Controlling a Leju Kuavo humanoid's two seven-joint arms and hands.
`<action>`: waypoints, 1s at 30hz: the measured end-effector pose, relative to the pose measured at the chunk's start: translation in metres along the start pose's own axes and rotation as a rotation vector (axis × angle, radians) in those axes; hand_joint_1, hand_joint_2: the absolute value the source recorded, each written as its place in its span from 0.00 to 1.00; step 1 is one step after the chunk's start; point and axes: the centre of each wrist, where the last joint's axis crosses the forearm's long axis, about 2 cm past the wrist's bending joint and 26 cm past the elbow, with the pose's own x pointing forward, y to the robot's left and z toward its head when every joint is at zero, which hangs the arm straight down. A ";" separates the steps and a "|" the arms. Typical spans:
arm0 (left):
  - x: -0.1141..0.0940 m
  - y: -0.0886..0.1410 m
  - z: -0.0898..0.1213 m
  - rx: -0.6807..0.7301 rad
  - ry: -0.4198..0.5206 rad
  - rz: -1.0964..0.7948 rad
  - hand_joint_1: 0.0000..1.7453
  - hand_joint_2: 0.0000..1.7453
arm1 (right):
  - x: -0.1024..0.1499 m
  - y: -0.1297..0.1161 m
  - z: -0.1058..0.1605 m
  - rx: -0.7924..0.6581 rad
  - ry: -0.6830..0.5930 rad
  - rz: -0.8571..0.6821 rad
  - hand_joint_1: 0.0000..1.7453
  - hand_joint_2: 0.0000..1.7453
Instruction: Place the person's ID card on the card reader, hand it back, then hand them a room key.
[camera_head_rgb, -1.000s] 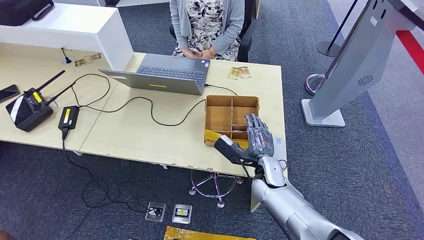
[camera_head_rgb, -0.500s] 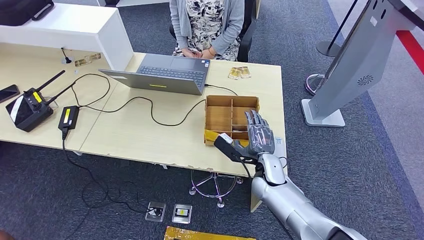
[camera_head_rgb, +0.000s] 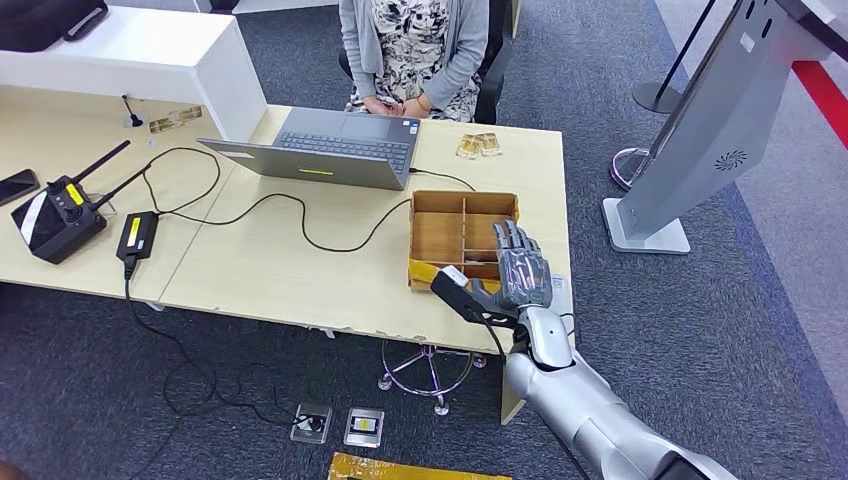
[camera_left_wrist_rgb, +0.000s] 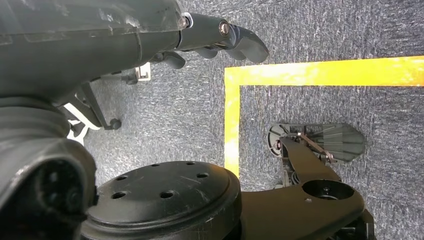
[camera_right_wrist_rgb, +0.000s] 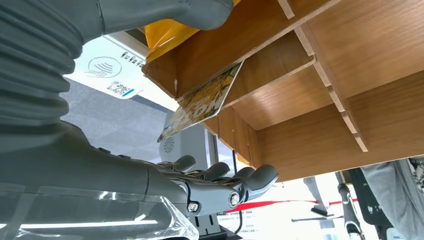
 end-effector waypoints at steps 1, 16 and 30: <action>0.000 0.000 0.000 0.000 0.000 0.000 0.00 0.00 | 0.000 0.000 0.000 0.000 0.002 0.001 0.00 1.00; -0.001 0.000 0.000 0.002 -0.013 -0.009 0.00 0.00 | -0.005 -0.002 -0.001 -0.018 0.008 0.019 0.01 1.00; -0.001 0.001 0.000 0.004 -0.013 -0.015 0.00 0.00 | -0.006 -0.001 -0.001 0.008 0.001 0.003 0.99 1.00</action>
